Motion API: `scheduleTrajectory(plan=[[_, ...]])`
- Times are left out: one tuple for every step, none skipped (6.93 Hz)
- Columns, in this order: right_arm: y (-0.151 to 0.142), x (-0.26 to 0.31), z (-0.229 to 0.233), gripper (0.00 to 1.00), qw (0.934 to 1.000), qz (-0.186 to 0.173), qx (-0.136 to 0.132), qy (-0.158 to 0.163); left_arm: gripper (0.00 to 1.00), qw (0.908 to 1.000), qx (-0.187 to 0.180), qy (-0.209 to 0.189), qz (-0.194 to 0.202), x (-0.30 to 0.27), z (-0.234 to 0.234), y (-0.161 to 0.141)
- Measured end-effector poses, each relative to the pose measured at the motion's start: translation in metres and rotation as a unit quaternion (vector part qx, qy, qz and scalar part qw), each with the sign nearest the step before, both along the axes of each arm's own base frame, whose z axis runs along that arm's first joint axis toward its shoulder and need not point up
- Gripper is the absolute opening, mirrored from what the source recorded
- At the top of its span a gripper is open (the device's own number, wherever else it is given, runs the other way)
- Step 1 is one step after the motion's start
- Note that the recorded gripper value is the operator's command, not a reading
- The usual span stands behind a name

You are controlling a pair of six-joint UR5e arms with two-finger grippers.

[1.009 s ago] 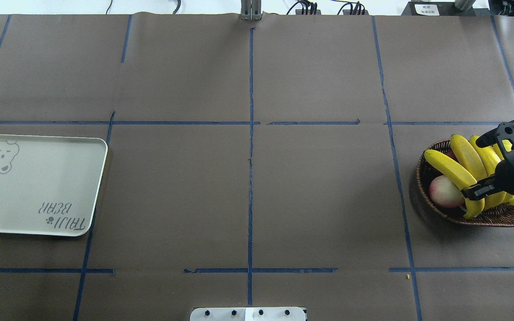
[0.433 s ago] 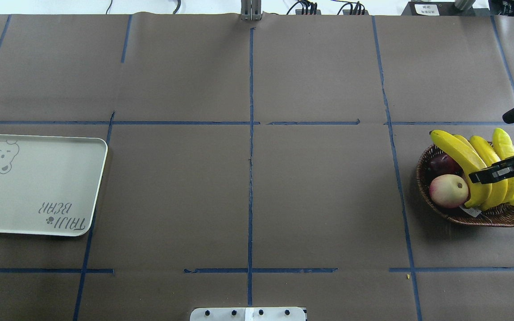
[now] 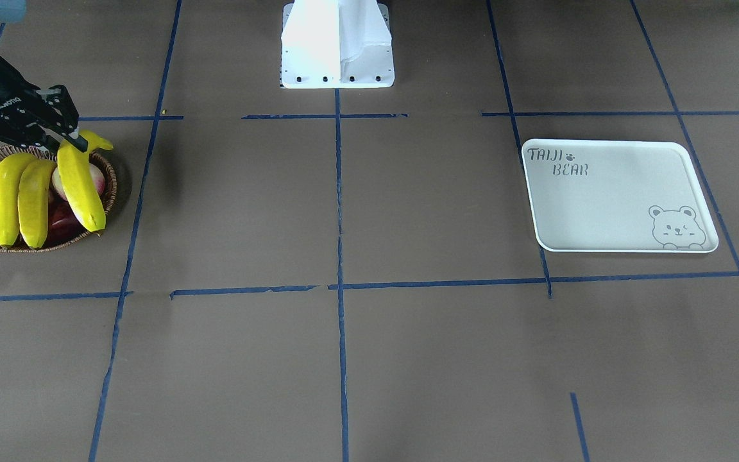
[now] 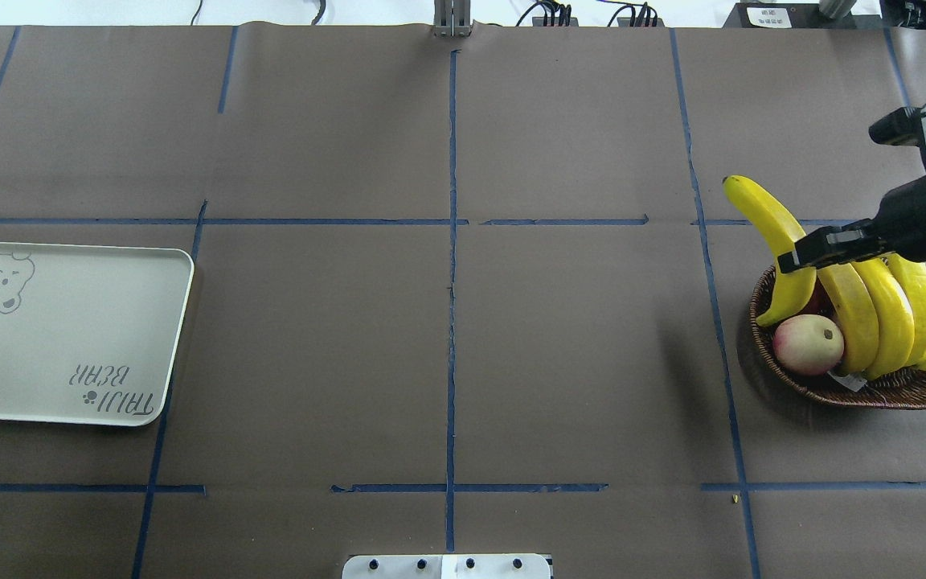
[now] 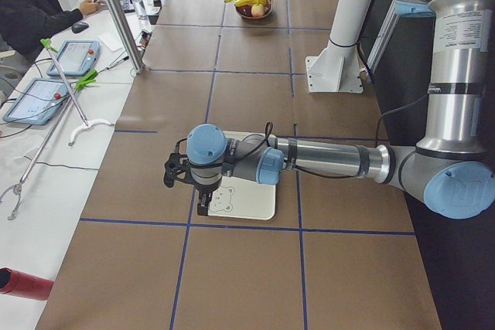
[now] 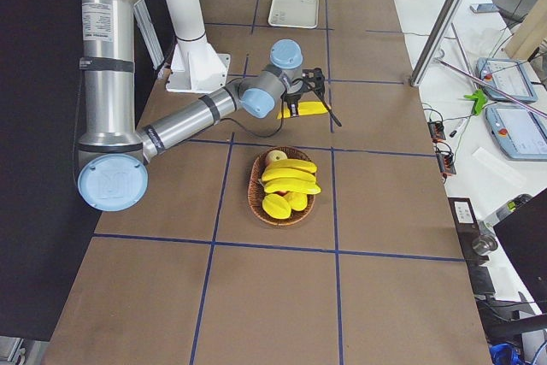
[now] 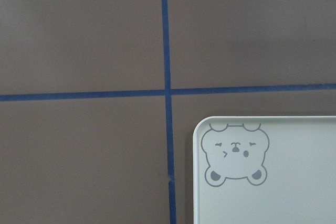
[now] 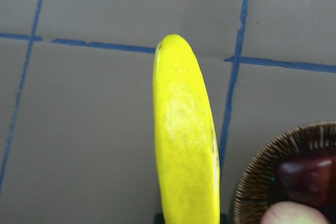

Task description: Transfer all bananas from basket to plate

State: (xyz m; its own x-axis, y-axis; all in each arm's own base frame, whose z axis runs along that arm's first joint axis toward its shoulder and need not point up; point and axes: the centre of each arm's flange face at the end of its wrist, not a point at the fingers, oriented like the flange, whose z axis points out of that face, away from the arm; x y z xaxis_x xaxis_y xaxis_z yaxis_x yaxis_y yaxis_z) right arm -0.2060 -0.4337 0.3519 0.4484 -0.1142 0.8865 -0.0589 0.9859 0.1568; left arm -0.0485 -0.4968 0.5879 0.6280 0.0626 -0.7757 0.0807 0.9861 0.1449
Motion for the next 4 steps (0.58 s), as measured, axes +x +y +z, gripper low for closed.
scheduleTrajectory(plan=[[-0.012, -0.02, -0.04, 0.01, 0.9988, 0.024, -0.031, -0.031, 1.0, 0.9998, 0.001, 0.014, -0.012, 0.033, -0.021, -0.013], [-0.016, -0.047, -0.081, 0.01, 0.9957, 0.051, -0.053, -0.056, 1.0, 0.9986, -0.003, 0.044, -0.028, 0.08, -0.048, -0.023], [-0.011, -0.075, -0.107, 0.01, 0.9924, 0.074, -0.064, -0.075, 1.0, 0.9958, -0.013, 0.08, -0.044, 0.121, -0.074, -0.028], [0.002, -0.104, -0.126, 0.01, 0.9879, 0.095, -0.067, -0.102, 1.0, 0.9902, -0.029, 0.12, -0.064, 0.151, -0.107, -0.034]])
